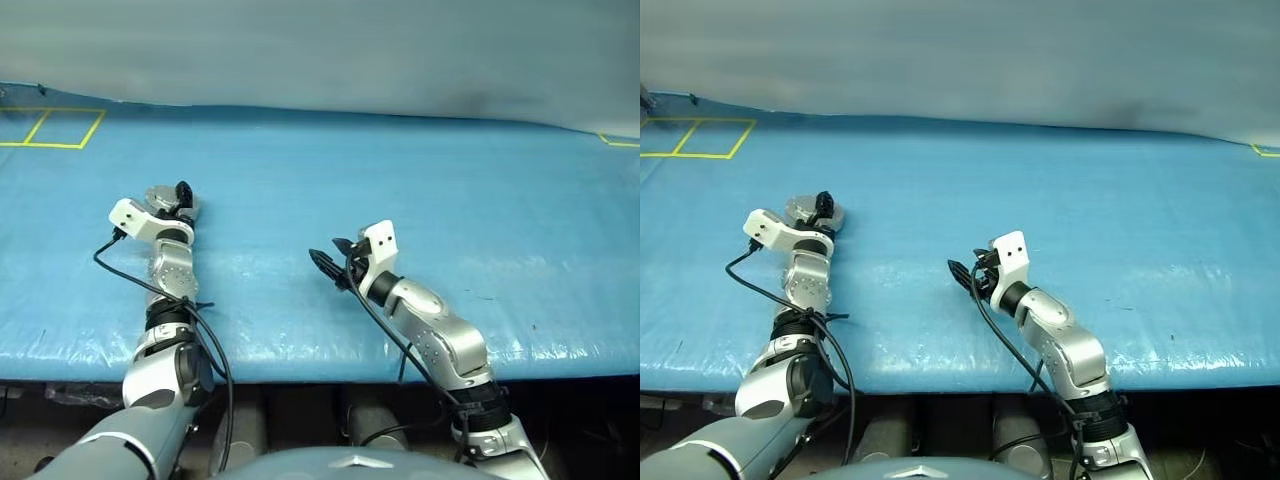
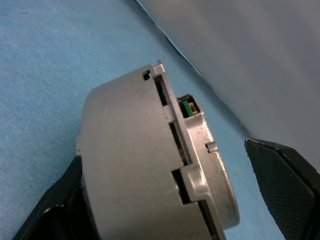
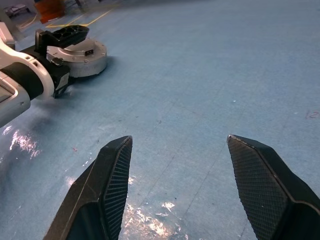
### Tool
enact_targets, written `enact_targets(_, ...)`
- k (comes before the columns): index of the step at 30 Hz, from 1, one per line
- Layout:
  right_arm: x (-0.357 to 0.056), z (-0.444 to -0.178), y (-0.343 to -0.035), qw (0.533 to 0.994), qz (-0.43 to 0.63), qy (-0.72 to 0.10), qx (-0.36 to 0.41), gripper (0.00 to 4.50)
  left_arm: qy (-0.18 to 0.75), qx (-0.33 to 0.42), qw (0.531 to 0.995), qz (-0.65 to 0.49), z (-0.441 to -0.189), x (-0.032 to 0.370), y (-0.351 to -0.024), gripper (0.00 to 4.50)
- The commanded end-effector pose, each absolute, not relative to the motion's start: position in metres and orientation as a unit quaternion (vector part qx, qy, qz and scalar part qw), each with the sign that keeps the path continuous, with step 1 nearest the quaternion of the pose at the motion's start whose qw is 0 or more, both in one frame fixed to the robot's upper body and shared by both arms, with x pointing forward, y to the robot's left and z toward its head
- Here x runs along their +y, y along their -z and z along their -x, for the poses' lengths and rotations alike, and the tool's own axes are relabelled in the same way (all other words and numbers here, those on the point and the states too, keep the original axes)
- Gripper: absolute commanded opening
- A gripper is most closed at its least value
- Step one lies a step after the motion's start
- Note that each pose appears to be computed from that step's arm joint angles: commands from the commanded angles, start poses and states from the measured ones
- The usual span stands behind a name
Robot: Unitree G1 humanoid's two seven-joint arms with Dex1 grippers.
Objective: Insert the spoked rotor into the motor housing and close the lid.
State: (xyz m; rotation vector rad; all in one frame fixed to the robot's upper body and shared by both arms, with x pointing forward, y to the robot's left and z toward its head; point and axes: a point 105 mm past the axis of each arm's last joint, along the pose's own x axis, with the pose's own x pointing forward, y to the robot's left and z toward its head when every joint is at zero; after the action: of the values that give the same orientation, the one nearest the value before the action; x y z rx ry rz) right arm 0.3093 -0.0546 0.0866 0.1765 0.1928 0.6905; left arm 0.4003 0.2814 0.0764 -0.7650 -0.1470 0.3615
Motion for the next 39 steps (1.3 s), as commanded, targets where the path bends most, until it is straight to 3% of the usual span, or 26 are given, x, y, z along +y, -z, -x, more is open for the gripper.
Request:
enact_targets(1,-0.056,-0.311,-0.099,0.935,-0.085,-0.338,0.069,3.2,-0.243,-0.128,0.903,0.33,-0.374,0.321,-0.092,4.48)
enact_targets(7,-0.059,-0.315,-0.098,0.938,-0.078,-0.331,0.069,3.2,-0.307,-0.178,0.894,0.273,-0.341,0.355,-0.11,4.48)
enact_targets(11,-0.062,-0.318,-0.104,0.944,-0.06,-0.32,0.043,3.2,-0.273,-0.238,0.899,0.247,-0.334,0.35,-0.139,4.48)
enact_targets(15,-0.077,-0.325,-0.128,0.959,-0.019,-0.277,-0.06,3.2,-0.086,-0.298,0.931,0.192,-0.34,0.29,-0.183,4.48)
enact_targets(17,-0.086,-0.324,-0.134,0.96,-0.001,-0.268,-0.086,3.2,0.041,-0.279,0.949,0.14,-0.343,0.244,-0.19,4.48)
enact_targets(21,-0.102,-0.321,-0.134,0.958,0.038,-0.269,-0.097,3.2,0.236,-0.209,0.949,0.028,-0.338,0.171,-0.175,4.48)
enact_targets(25,-0.116,-0.311,-0.128,0.947,0.08,-0.302,-0.08,3.2,0.384,-0.125,0.913,-0.06,-0.32,0.12,-0.141,4.48)
enact_targets(30,-0.134,-0.298,-0.115,0.933,0.082,-0.349,-0.032,3.2,0.503,-0.049,0.856,-0.111,-0.295,0.099,-0.105,4.48)
enact_targets(36,-0.137,-0.291,-0.113,0.92,0.058,-0.387,-0.017,3.2,0.554,-0.011,0.825,-0.108,-0.28,0.098,-0.092,4.48)
enact_targets(39,-0.132,-0.289,-0.109,0.913,0.073,-0.4,-0.004,3.76,0.563,-0.003,0.819,-0.111,-0.278,0.098,-0.089,4.5)
